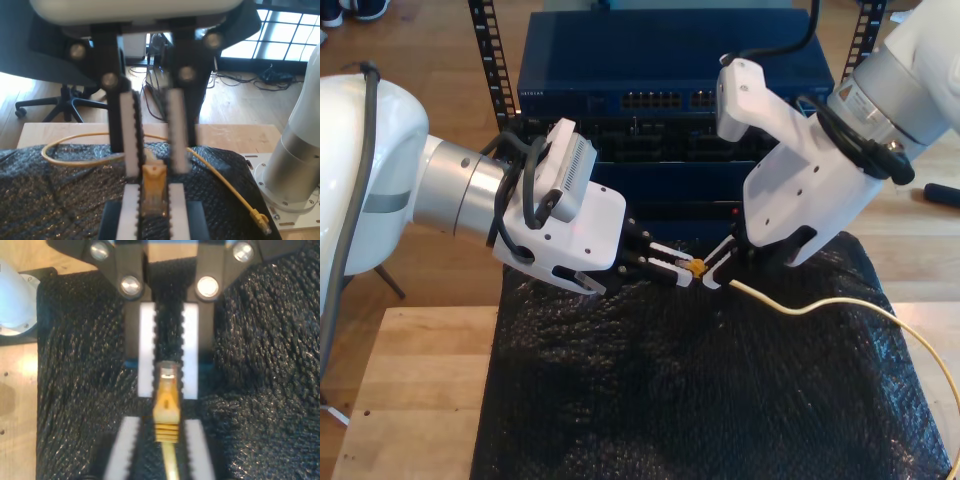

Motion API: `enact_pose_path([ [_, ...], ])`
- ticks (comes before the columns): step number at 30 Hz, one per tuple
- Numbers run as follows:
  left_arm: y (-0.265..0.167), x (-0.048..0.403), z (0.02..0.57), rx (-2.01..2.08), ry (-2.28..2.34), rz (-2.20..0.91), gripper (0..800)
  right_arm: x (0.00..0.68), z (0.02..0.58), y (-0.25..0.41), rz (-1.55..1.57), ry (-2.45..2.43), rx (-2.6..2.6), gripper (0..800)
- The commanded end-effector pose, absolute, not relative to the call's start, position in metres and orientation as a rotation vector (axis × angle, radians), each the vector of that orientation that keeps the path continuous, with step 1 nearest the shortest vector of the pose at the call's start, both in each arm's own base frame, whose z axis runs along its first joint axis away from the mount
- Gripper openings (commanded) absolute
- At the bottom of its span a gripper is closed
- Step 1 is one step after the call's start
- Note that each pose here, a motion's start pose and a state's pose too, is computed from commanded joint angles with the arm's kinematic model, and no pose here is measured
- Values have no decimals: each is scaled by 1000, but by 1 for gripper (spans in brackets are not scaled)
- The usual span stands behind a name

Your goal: Grab the cable and plug it in

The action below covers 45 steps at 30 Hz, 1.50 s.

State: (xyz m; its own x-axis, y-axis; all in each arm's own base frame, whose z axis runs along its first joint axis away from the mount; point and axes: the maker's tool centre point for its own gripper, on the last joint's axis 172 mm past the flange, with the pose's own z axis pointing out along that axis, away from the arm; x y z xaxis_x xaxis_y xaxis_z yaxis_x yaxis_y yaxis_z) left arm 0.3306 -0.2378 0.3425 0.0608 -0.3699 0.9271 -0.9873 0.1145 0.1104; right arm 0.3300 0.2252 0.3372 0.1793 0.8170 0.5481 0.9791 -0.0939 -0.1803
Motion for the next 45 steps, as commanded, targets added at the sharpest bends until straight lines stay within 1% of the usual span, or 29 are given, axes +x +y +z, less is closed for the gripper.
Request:
enact_pose_path([
  [1, -235, 332, 343, 1421, -1457, 843, 7, 330, 337, 225, -430, -1698, -1949, 618],
  [3, -227, 338, 343, 1469, -1404, 831, 6, 331, 337, 223, -449, -1734, -1925, 678],
  [5, -219, 344, 341, 1524, -1326, 797, 6, 332, 339, 221, -469, -1765, -1904, 782],
  [6, -216, 345, 340, 1544, -1296, 777, 6, 334, 340, 219, -482, -1790, -1894, 800],
  [8, -213, 350, 340, 1558, -1261, 757, 6, 335, 342, 218, -511, -1834, -1862, 800],
  [14, -206, 343, 333, 1516, -1188, 684, 6, 341, 345, 214, -538, -1853, -1850, 800],
  [18, -206, 337, 340, 1489, -1118, 604, 6, 340, 343, 210, -547, -1886, -1832, 800],
  [21, -200, 337, 342, 1472, -1032, 553, 7, 335, 353, 210, -606, -1979, -1763, 800],
  [25, -198, 344, 356, 1403, -946, 575, 8, 342, 371, 208, -732, -2065, -1733, 800],
  [31, -193, 348, 364, 1360, -892, 594, 8, 354, 381, 204, -903, -2129, -1745, 800],
  [38, -192, 347, 375, 1276, -826, 576, 22, 354, 402, 217, -1112, -2143, -1674, 800],
  [45, -184, 351, 379, 1223, -757, 568, 21, 347, 408, 235, -1144, -2169, -1592, 800],
])
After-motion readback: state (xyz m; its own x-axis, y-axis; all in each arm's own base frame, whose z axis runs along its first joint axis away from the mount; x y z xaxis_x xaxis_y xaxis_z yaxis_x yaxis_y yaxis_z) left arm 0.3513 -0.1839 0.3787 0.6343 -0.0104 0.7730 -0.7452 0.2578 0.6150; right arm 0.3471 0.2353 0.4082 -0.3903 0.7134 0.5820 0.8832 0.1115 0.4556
